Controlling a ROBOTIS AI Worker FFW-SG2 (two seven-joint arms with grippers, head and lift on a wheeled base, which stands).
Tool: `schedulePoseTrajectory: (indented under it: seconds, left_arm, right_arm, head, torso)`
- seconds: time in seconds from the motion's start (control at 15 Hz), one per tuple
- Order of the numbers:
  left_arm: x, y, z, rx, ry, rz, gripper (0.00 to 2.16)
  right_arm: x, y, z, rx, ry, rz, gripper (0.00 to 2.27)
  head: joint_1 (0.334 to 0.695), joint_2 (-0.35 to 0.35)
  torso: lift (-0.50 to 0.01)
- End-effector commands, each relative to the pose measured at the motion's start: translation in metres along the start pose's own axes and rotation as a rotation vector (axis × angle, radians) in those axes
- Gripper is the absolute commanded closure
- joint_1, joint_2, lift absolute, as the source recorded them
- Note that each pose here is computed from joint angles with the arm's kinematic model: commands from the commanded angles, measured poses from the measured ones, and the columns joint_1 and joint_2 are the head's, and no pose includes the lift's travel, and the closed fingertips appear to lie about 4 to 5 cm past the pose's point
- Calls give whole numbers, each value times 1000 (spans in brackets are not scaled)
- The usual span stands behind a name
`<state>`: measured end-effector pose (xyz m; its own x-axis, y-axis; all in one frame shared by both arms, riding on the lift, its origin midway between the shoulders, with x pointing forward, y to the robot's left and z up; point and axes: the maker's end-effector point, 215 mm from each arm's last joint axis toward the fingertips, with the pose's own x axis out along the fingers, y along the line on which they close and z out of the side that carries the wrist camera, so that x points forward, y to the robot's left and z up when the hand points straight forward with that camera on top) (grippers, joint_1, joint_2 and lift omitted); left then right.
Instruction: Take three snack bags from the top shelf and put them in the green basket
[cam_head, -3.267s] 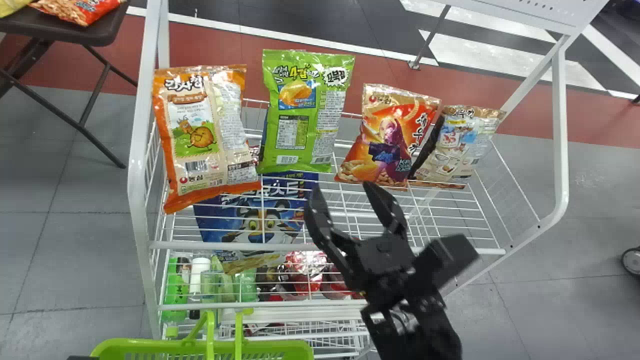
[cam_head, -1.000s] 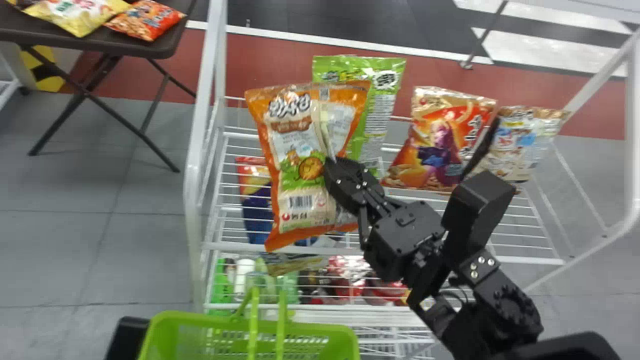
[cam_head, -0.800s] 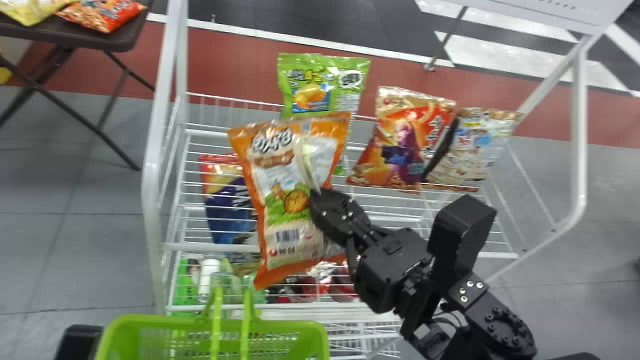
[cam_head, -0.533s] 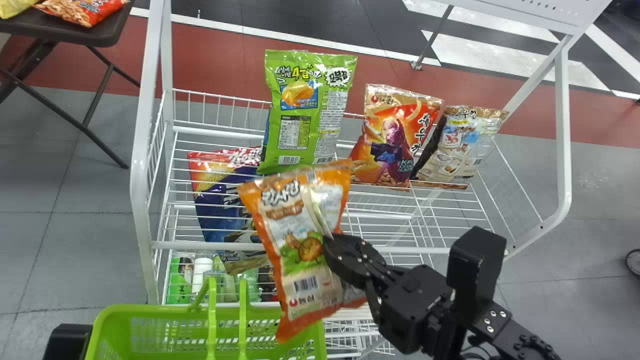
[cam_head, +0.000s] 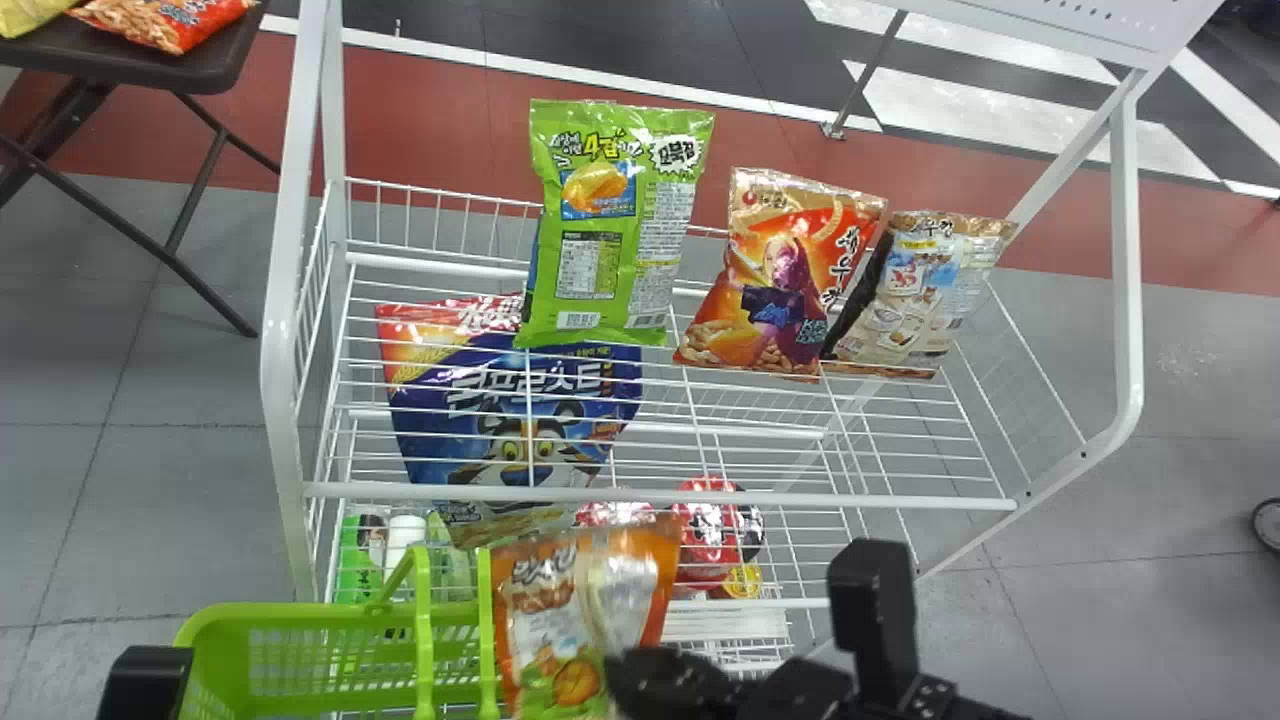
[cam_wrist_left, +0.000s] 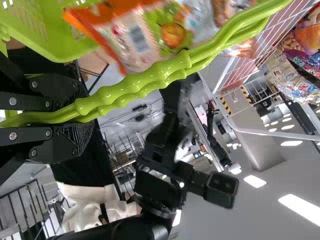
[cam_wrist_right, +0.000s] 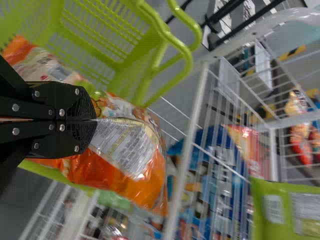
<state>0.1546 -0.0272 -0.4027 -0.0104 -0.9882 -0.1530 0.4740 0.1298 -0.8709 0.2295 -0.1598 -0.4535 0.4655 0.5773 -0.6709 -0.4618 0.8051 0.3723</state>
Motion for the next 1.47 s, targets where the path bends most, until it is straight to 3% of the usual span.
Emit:
schedulePoseTrajectory:
  seconds: [0.0, 0.6, 0.67, 0.73, 0.87, 0.93, 1.4]
  left_arm:
    - [3, -1, 0, 6, 3, -1, 1045]
    - [8, -3, 0, 15, 12, -3, 1045]
    - [10, -3, -1, 18, 19, -4, 1045]
    - [10, -2, -2, 20, 24, 4, 1045]
    - [10, -2, -2, 17, 26, 4, 1045]
    - [10, -2, -2, 18, 25, 4, 1045]
    - [12, -3, -5, 12, 38, 10, 1045]
  right_arm:
    - [20, 14, -24, 55, 62, 63, 2243]
    - [34, 101, -26, 247, 126, 478, 2240]
    - [35, 104, -32, 280, 164, 496, 2105]
    - [37, 101, -35, 280, 174, 484, 1659]
    - [36, 89, -45, 307, 224, 432, 93]
    - [36, 78, -49, 304, 240, 384, -2]
    - [21, 24, -7, 179, 70, 243, 53]
  head:
    - [695, -350]
    - [695, -350]
    - [695, -350]
    - [695, -350]
    - [695, -350]
    - [695, -350]
    - [695, -350]
  torso:
    - [-30]
    - [-30]
    - [-30]
    - [-30]
    - [-30]
    - [-30]
    - [-30]
